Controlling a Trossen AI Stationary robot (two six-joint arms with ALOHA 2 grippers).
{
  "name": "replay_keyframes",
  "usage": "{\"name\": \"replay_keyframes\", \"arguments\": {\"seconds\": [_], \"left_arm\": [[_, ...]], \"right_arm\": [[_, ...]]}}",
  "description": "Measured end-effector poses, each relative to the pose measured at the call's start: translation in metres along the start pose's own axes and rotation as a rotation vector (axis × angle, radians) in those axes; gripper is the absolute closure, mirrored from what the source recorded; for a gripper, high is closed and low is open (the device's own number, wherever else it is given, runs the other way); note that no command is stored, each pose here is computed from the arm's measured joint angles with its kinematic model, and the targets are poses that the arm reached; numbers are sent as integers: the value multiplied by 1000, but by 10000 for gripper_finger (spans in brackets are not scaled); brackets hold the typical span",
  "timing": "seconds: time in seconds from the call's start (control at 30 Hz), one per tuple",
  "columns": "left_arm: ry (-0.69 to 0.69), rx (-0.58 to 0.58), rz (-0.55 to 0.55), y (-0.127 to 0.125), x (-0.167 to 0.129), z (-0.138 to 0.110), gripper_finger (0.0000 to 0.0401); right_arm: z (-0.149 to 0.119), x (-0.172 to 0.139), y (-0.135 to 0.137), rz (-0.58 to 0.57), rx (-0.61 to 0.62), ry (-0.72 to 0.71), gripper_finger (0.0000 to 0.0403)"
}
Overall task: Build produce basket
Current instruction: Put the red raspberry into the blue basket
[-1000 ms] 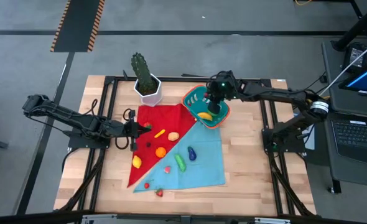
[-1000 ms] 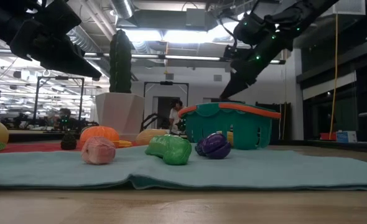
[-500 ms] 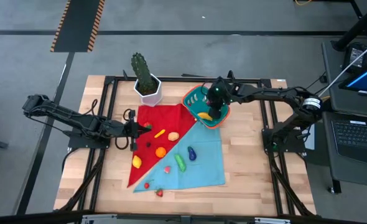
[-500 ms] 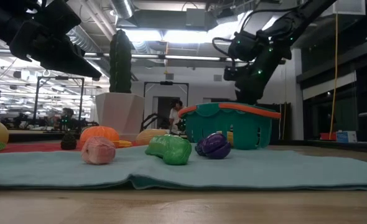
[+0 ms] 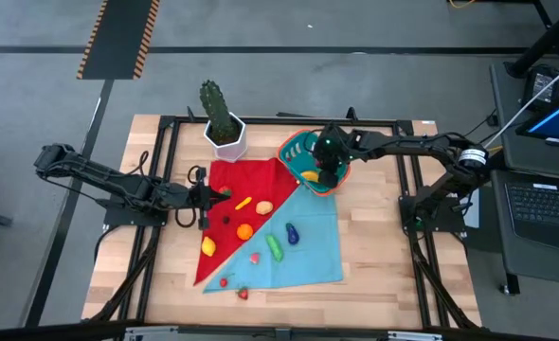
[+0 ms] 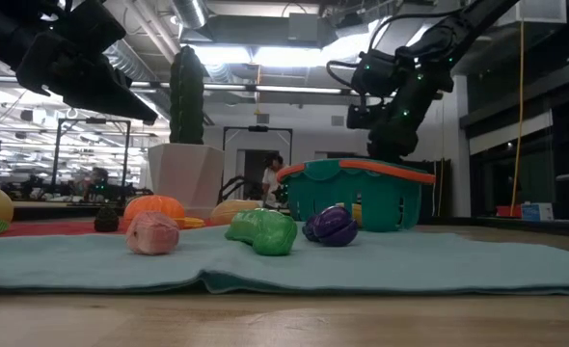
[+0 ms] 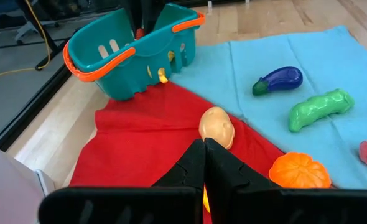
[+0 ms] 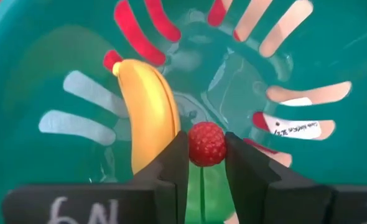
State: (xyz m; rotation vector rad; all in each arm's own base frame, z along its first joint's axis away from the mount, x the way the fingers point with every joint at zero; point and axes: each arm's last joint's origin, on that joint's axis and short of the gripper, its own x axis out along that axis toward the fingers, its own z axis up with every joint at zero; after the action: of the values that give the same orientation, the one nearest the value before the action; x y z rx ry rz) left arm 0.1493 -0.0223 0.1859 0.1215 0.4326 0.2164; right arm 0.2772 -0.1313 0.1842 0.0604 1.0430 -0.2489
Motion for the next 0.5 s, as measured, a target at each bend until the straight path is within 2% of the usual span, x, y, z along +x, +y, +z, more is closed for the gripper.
{"name": "replay_keyframes", "arguments": {"seconds": [0.2, 0.5], "left_arm": [[1, 0, 0, 0, 0, 0, 401], [1, 11, 0, 0, 0, 0, 401]], "right_arm": [[2, 0, 0, -6, 1, -15, 284], [4, 0, -1, -10, 53, -36, 280]]}}
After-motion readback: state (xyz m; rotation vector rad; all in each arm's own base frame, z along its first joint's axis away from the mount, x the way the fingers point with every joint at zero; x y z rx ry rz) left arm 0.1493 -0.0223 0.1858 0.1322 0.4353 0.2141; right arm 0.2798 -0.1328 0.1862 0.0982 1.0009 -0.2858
